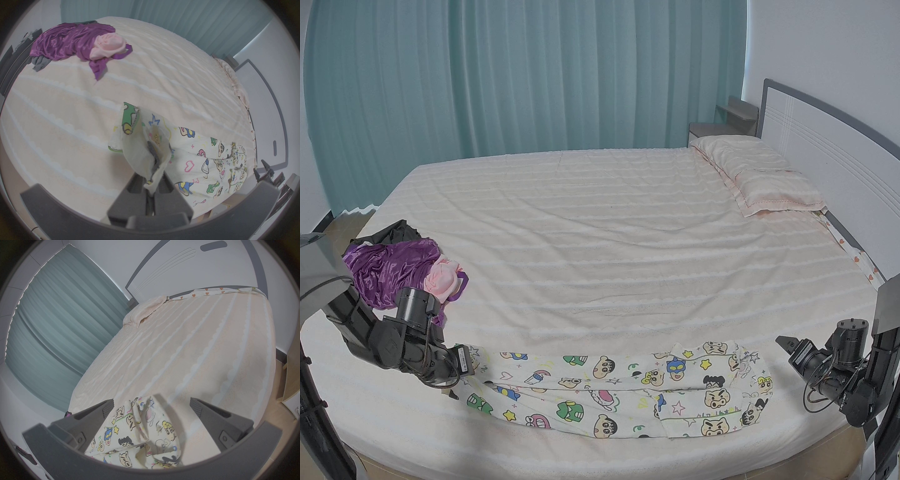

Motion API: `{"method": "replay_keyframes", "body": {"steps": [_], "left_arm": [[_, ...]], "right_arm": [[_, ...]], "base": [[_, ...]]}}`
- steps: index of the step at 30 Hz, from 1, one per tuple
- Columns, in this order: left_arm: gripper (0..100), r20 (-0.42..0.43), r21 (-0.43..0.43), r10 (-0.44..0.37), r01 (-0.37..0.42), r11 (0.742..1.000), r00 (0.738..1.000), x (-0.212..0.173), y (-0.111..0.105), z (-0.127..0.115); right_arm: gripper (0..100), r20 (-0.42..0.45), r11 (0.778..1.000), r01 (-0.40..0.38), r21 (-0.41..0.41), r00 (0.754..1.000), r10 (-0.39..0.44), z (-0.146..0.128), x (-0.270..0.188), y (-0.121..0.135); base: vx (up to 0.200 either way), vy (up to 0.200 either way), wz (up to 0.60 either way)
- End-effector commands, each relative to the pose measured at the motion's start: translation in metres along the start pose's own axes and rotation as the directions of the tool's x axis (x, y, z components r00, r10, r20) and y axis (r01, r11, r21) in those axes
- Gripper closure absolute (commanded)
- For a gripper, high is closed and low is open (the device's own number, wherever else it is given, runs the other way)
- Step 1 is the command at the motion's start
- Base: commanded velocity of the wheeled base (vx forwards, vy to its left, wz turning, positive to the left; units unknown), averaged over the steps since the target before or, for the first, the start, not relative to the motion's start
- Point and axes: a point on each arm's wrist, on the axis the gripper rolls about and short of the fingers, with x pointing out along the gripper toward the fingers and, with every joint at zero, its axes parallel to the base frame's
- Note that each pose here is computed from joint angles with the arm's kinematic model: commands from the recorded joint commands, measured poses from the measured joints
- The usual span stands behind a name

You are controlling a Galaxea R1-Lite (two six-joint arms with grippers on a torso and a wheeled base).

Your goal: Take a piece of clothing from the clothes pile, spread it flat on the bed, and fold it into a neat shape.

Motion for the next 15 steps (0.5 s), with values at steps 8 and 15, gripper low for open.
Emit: {"method": "replay_keyframes", "body": {"steps": [8, 15], "left_arm": [[100, 0.124, -0.126, 0.002, 0.014, 0.992, 0.992, -0.051, 0.071, 0.025], [100, 0.197, -0.251, 0.017, 0.033, 0.968, 0.980, -0.076, 0.130, 0.029]], "right_arm": [[0, -0.009, 1.000, 0.010, -0.001, 1.000, -0.010, -0.002, -0.003, -0.002], [0, -0.006, 1.000, 0.010, 0.001, 1.000, -0.010, -0.001, -0.003, -0.002]], "base": [[0.000, 0.000, 0.00], [0.000, 0.000, 0.00]]}}
